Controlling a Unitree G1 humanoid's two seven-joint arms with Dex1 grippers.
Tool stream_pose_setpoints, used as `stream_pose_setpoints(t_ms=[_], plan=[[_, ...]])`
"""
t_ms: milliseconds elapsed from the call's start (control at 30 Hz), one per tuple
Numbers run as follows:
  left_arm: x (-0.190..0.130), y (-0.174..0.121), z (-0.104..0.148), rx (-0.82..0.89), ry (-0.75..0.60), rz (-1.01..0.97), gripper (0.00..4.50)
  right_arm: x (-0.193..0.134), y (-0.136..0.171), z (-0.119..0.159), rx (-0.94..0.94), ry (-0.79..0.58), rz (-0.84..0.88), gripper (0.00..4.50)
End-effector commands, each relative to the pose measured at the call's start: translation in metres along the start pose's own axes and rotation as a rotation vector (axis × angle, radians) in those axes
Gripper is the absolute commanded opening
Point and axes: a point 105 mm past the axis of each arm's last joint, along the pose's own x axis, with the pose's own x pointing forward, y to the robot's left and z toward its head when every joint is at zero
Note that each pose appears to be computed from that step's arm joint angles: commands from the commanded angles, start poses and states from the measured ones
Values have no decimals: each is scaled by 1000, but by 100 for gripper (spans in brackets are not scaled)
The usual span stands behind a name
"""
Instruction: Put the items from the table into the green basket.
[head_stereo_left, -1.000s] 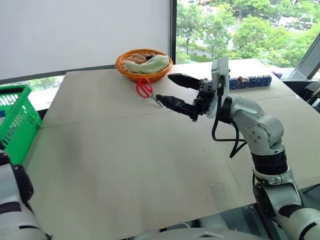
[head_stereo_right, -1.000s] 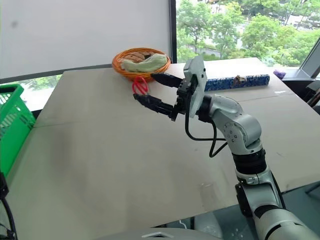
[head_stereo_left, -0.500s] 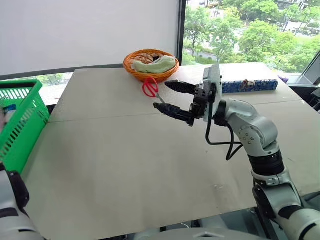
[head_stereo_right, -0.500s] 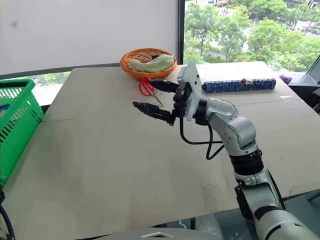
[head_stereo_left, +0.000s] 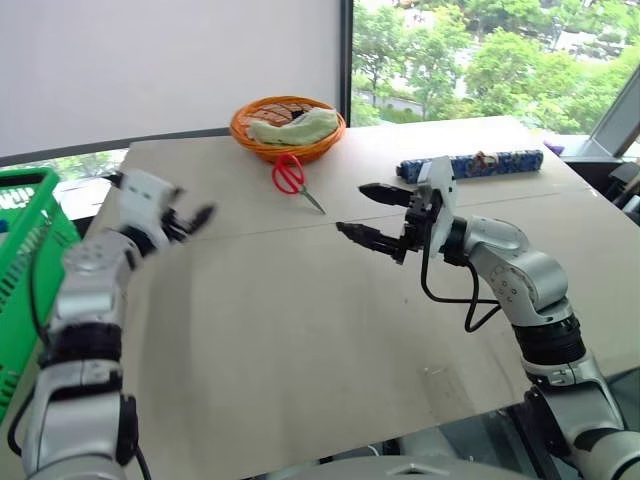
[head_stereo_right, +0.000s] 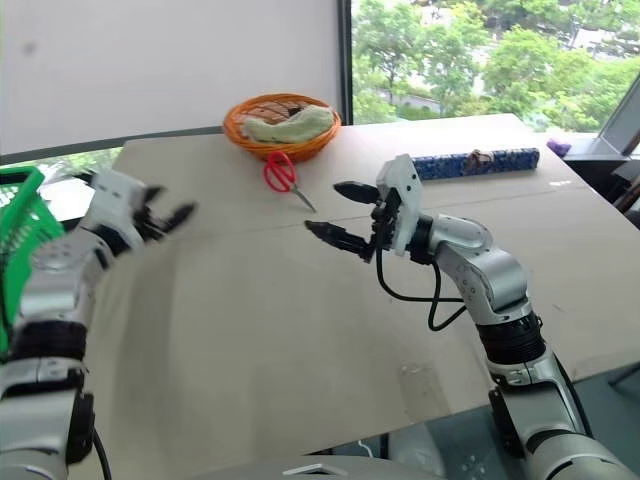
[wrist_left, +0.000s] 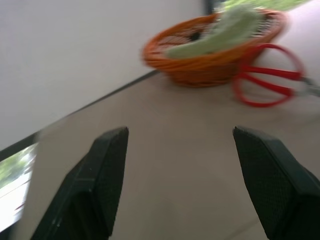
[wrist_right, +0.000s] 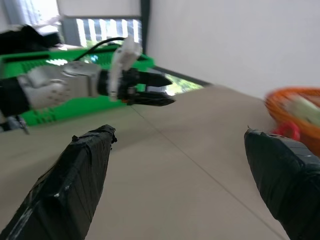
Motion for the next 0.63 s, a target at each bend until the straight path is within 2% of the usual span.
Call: stream_pose_setpoints(t_ms=[33,133,267,433,633], plan=[[3,-45,9,25,-28,-108,342,-29,-36,-35,-41,87,-231,450],[-1,-78,-9,-14,10,-150,342,-59,-50,-72,-29,155,-365,450],[-10,-88,-21,-70,30,-136,342,-83,-53,-95,-32,196,-434,450],[-16,-86,-23,-94,21,-132,342,-91,-51,-99,-28,172,-444,450],[-19,-85,-25,-98,17,-114,342,-85,-55,-87,-50,116,-423,450]])
